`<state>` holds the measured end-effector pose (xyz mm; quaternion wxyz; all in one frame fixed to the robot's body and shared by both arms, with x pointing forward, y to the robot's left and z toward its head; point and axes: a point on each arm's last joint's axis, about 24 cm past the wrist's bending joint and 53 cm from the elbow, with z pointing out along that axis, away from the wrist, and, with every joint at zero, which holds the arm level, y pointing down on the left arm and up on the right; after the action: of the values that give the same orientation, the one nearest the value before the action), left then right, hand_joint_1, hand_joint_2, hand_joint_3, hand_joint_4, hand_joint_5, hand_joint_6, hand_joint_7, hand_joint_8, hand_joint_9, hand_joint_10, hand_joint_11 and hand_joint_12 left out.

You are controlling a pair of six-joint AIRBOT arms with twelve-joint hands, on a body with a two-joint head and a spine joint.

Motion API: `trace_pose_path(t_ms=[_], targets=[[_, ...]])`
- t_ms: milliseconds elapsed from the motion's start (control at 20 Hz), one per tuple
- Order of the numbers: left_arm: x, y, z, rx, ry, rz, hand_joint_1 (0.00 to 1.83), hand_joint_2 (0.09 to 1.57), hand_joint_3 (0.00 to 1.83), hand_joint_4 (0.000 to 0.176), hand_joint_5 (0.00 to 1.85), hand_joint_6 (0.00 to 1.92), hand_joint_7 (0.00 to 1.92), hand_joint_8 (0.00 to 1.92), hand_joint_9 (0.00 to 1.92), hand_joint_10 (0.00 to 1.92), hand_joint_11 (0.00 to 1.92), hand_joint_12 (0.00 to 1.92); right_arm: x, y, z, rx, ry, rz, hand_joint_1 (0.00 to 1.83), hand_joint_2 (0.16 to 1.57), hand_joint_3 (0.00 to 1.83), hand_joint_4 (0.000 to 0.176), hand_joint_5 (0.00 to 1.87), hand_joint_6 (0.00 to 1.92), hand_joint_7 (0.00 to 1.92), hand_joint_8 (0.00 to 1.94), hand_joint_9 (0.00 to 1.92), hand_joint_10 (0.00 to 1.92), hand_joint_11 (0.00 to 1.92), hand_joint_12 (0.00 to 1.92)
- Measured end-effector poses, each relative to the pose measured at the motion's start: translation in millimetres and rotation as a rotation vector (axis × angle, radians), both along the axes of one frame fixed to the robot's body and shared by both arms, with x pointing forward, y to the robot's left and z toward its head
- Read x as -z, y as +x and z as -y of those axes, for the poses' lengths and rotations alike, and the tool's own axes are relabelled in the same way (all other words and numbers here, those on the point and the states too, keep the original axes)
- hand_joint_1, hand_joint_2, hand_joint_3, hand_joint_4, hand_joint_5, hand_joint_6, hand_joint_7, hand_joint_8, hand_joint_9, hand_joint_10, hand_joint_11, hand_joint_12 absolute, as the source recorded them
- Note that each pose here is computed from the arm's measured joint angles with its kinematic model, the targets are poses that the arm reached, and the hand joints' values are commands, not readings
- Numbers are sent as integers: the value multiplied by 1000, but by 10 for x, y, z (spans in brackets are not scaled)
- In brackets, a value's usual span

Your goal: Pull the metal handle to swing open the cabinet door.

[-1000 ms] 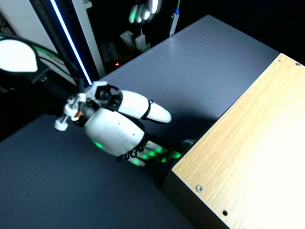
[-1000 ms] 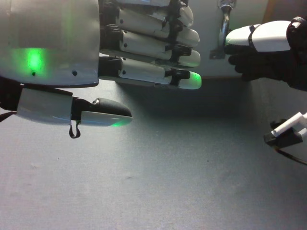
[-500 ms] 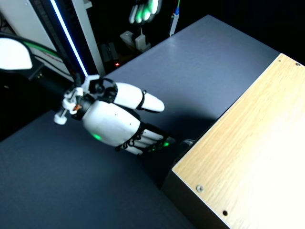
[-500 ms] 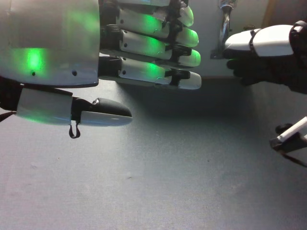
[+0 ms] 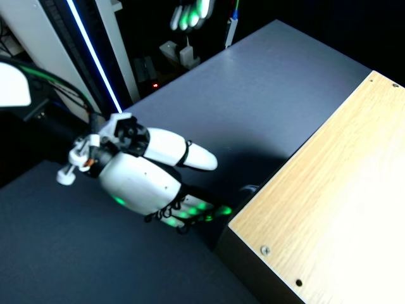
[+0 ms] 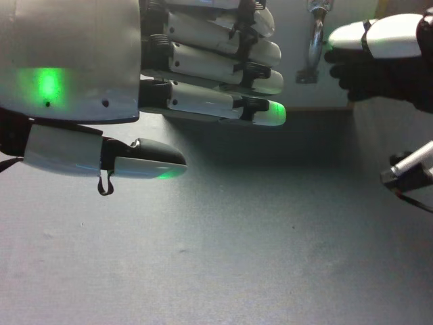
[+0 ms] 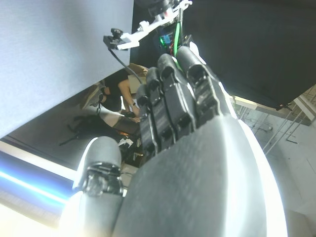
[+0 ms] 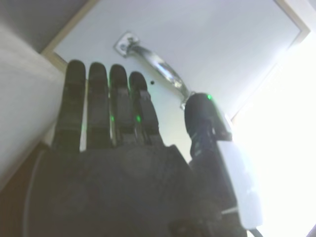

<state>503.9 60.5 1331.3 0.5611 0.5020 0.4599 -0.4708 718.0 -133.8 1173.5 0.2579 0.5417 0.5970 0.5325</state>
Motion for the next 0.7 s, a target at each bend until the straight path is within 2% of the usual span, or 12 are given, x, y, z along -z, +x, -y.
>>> trace_pose_path(t_ms=[350,700], targets=[[0,0,0,0,0,0,0,1571,75,0,379,4,411,3,385,3,47,765,-60,61,-70,17,30,4,0,1571,19,0,241,1,247,1,232,1,0,685],[1,1,0,0,0,0,0,1571,70,0,382,3,414,3,393,4,53,765,-63,11,-131,3,43,-2,0,1571,30,0,230,0,238,0,223,0,0,662]])
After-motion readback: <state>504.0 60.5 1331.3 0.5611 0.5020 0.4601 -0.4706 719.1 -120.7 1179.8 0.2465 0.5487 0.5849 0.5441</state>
